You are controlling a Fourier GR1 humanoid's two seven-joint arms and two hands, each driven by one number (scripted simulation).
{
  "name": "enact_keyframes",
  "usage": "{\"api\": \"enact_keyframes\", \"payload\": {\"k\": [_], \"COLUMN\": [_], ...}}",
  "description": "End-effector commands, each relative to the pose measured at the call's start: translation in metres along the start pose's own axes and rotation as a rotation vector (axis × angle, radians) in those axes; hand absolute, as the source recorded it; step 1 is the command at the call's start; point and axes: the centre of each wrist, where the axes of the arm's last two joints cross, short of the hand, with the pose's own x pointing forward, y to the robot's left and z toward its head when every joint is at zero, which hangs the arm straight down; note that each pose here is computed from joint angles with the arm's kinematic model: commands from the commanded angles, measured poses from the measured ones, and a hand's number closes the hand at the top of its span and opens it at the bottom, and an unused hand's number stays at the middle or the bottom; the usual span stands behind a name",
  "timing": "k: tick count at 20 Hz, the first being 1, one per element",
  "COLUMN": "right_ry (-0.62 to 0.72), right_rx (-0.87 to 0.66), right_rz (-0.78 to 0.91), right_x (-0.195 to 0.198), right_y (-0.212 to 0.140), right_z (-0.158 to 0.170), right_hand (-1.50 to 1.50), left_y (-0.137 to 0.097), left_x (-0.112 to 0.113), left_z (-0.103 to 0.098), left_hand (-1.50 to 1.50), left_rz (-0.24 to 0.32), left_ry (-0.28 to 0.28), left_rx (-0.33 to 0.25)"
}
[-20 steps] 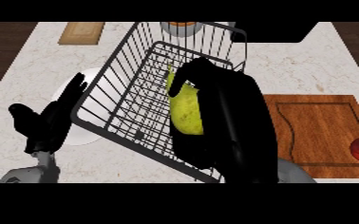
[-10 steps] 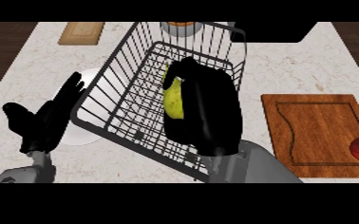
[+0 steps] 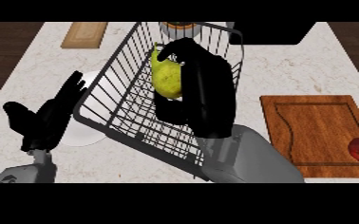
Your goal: Pick the pear from the cutting board and place it in the tiered basket
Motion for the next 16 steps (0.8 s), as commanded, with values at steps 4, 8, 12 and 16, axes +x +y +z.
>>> {"api": "enact_keyframes", "payload": {"k": [4, 8, 12, 16], "right_ry": [0.014, 0.025, 0.080, 0.121], "right_rx": [-0.008, -0.054, -0.094, -0.140], "right_rz": [0.106, -0.033, -0.206, -0.385], "right_x": [0.001, -0.004, 0.001, 0.002], "right_y": [0.025, 0.028, 0.015, -0.001], "right_z": [-0.028, -0.025, -0.026, -0.032], "right_hand": [-1.50, -1.50, -1.50, -1.50], "left_y": [0.001, 0.005, -0.007, -0.004], "left_x": [-0.002, 0.003, -0.008, -0.005], "left_z": [0.001, 0.011, 0.004, -0.015], "left_hand": [0.00, 0.00, 0.00, 0.00], "left_rz": [0.010, -0.005, 0.002, 0.001], "left_ry": [0.000, 0.001, 0.013, 0.002], "left_rx": [-0.016, 0.000, 0.002, 0.021]}}
